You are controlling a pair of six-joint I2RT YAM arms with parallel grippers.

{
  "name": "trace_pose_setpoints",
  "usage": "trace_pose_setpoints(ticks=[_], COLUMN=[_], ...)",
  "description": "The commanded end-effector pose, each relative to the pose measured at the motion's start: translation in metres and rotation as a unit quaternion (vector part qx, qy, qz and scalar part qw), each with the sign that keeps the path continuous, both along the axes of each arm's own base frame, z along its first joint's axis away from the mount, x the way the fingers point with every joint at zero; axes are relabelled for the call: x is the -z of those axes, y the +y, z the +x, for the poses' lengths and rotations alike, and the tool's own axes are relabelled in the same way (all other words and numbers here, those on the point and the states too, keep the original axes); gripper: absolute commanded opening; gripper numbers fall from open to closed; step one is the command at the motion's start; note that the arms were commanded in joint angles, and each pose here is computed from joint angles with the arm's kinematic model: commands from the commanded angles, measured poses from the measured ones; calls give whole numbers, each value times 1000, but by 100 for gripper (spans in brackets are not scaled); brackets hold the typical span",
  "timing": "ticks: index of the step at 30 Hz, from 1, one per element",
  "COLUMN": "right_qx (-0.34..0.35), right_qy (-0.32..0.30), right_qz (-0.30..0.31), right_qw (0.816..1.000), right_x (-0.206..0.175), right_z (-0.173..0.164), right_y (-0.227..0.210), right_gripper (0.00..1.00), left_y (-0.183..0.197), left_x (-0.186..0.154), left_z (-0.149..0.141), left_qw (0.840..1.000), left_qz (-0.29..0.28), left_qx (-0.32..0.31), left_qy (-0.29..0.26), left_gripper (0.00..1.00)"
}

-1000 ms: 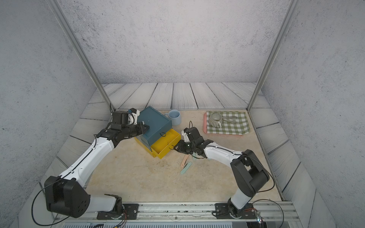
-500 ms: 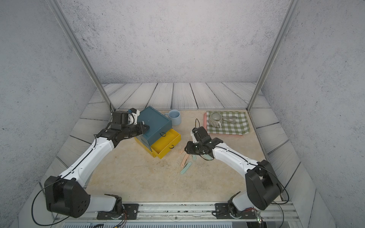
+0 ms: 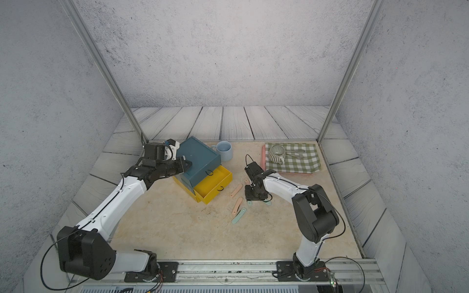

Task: Place the fruit knives into the drawer by color
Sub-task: Pick up the fruit knife from the center of the board.

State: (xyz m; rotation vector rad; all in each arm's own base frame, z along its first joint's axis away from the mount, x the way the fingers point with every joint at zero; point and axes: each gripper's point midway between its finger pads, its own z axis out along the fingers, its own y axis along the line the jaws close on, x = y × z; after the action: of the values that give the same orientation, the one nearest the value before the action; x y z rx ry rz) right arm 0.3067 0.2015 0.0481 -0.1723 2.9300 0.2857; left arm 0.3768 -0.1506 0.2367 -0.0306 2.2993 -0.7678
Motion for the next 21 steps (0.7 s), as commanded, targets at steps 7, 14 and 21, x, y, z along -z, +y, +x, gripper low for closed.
trace_pose_setpoints(ticks=[7, 14, 21], right_qx=[-11, -13, -15], right_qy=[3, 11, 23], right_qz=[-15, -19, -35], right_qw=[1000, 1000, 999], right_x=[7, 18, 32], right_z=[15, 24, 28], right_y=[4, 10, 9], right_gripper=[46, 46, 45], left_y=[10, 10, 10], left_x=[53, 54, 56], left_z=[-22, -22, -21], left_qw=[995, 995, 995], left_qz=[30, 30, 32], left_qx=[-9, -9, -9], left_qy=[98, 98, 99], left_gripper=[0, 0, 0])
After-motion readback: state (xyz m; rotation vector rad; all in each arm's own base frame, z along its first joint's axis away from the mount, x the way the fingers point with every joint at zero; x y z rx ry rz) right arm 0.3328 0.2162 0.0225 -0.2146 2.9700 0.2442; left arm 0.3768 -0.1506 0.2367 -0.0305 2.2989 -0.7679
